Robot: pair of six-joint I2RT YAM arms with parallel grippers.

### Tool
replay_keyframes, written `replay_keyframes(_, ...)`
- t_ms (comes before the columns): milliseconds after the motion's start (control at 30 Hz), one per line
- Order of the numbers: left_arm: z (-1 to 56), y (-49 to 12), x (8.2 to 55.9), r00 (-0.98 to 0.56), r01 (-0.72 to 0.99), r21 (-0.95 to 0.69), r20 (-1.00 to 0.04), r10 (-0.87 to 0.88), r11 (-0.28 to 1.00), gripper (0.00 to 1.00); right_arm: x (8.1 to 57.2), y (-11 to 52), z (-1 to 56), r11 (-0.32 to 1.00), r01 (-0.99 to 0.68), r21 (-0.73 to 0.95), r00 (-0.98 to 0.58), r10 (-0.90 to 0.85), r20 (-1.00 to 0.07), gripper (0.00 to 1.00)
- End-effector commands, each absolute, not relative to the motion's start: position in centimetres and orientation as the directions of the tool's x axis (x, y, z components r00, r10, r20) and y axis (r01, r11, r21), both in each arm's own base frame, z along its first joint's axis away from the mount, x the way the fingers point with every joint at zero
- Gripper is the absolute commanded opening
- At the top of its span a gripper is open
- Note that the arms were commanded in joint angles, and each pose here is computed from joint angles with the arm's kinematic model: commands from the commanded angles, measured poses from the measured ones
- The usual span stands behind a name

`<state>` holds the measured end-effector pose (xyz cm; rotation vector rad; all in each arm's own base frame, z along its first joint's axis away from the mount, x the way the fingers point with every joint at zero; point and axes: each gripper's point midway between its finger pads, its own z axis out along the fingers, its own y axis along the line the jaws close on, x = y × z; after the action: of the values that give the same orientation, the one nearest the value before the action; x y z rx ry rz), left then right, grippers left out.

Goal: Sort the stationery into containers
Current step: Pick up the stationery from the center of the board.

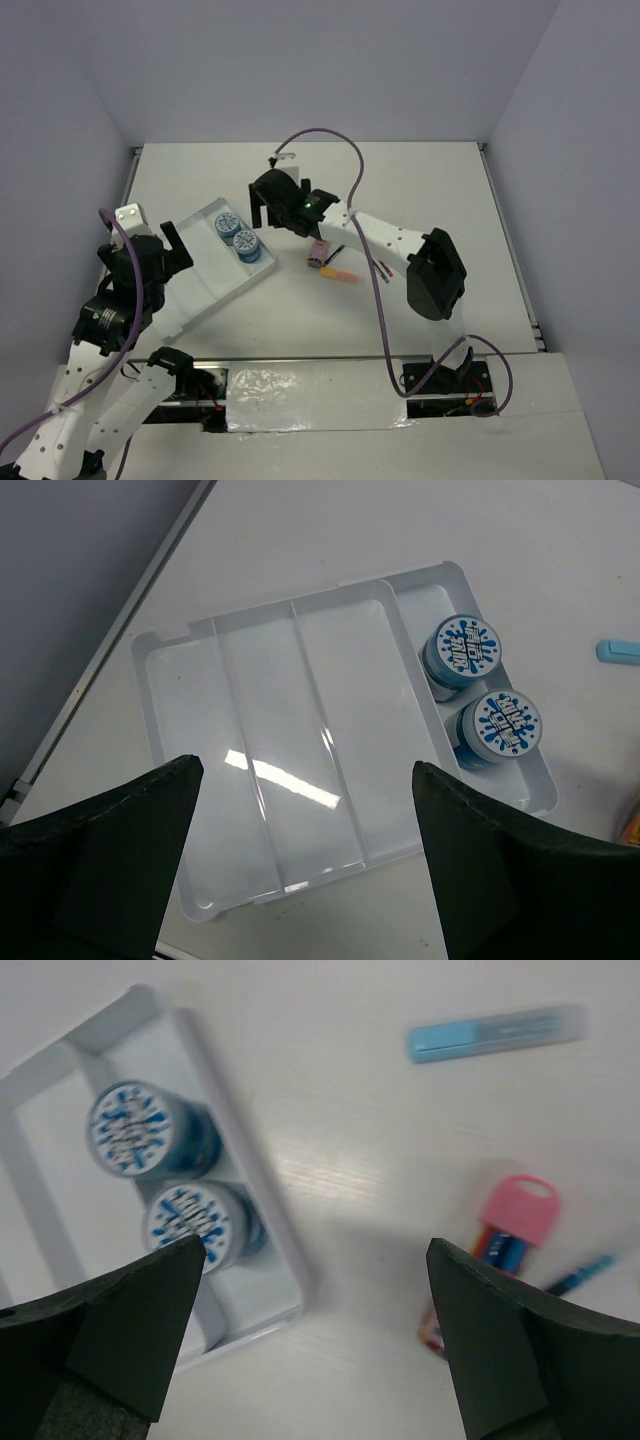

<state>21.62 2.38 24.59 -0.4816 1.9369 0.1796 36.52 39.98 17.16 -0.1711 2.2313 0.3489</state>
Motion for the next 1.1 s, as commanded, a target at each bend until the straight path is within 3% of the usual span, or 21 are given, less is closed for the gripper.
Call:
replay_keyframes(0,25.5,2.1,22.2,-0.304,-0.401,-0.121,-0.918,-0.257,0.908,0.99,38.2,31.7,16.8,1.000,0.003,0.029,-0.669,0.024,-0.743,1.00)
replay_keyframes(233,25.3,2.1,22.2,-0.313,-0.405,-0.113,-0.915,-0.254,0.907,0.99,38.1,27.7,11.5,0.994,0.111,0.010,-0.737,0.089,-0.670,1.00)
replay_keyframes(833,25.0,1.8,22.5,-0.329,-0.389,-0.108,-0.911,-0.247,0.915,0.99,37.4,30.1,4.5,0.992,0.106,0.069,-0.811,0.126,-0.571,0.92)
replay_keyframes(1067,25.1,1.8,22.4,-0.326,-0.389,-0.110,-0.912,-0.248,0.915,0.99,37.4,31.6,3.1,0.992,0.077,0.098,-0.832,0.118,-0.542,0.82)
